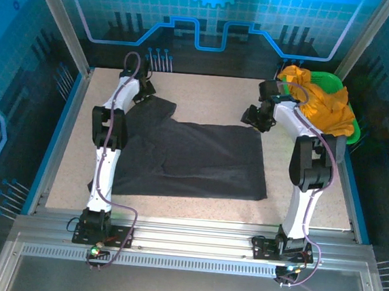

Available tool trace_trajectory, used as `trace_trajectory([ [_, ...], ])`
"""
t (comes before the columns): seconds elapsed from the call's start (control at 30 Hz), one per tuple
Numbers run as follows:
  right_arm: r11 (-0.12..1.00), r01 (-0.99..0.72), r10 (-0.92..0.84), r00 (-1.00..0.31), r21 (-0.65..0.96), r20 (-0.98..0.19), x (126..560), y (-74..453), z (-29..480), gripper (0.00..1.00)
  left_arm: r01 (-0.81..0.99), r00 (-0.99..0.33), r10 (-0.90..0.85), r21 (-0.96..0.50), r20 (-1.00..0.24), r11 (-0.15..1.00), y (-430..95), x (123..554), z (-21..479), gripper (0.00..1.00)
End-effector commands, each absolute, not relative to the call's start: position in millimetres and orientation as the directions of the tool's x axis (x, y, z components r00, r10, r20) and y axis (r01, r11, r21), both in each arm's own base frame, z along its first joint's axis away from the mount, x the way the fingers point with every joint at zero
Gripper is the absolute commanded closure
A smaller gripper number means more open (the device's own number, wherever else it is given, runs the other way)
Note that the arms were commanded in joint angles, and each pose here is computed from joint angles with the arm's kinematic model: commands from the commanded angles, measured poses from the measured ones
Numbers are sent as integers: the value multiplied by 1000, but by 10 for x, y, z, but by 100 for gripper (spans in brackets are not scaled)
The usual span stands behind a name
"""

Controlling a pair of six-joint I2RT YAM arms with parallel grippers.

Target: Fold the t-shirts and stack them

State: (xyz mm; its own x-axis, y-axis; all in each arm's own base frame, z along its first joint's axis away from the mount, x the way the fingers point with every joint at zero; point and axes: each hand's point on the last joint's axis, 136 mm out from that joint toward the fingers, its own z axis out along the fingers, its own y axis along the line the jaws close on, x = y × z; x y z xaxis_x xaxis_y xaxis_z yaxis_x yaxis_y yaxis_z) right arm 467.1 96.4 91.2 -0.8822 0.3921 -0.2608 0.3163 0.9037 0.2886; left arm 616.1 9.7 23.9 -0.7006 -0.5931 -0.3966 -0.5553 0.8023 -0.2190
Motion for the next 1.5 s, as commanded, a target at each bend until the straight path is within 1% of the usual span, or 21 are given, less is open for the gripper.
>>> trace_trajectory([
  [0.0,889,426,457,-854,168,-251,4739,594,716,50,-538,-722,-570,-200,-392,819,49,6063,438,100],
  [0.1,897,418,442,-861,144,-251,4893,558,602,50,-528,-699,-574,-234,-427,816,43,6076,686,100],
  [0.23,905,411,425,-873,111,-237,5021,516,469,51,-522,-688,-585,-267,-429,810,6,6032,863,100],
  [0.43,889,449,458,-865,93,-207,5022,429,395,52,-519,-689,-601,-303,-404,799,-61,5929,949,100],
  [0.6,886,454,463,-868,92,-178,4964,446,322,55,-521,-695,-606,-311,-387,795,-86,5862,949,100],
  [0.7,884,457,467,-869,93,-167,4933,456,292,59,-523,-695,-609,-313,-382,793,-91,5839,960,100],
  [0.8,884,455,467,-869,106,-165,4948,479,273,66,-522,-697,-609,-314,-379,793,-97,5813,975,100],
  [0.87,884,454,467,-868,113,-169,4973,478,305,73,-522,-698,-608,-313,-379,793,-97,5789,997,100],
  [0.9,885,453,464,-872,103,-154,4968,484,214,76,-521,-699,-607,-311,-378,795,-95,5773,1005,100],
  [1.03,891,443,454,-878,102,-153,4998,484,203,98,-516,-701,-602,-311,-382,798,-91,5689,1104,100],
  [1.07,892,440,451,-878,100,-157,5000,473,216,100,-514,-700,-602,-314,-384,798,-90,5660,1145,100],
  [1.23,896,431,443,-879,103,-178,5006,417,285,100,-511,-685,-615,-345,-390,788,-87,5478,1356,100],
  [1.3,896,425,443,-873,126,-205,5028,399,437,100,-517,-676,-629,-360,-385,776,-85,5370,1420,100],
  [1.47,911,381,410,-884,160,-227,5022,423,571,100,-533,-662,-663,-403,-349,744,-111,4985,1540,100],
])
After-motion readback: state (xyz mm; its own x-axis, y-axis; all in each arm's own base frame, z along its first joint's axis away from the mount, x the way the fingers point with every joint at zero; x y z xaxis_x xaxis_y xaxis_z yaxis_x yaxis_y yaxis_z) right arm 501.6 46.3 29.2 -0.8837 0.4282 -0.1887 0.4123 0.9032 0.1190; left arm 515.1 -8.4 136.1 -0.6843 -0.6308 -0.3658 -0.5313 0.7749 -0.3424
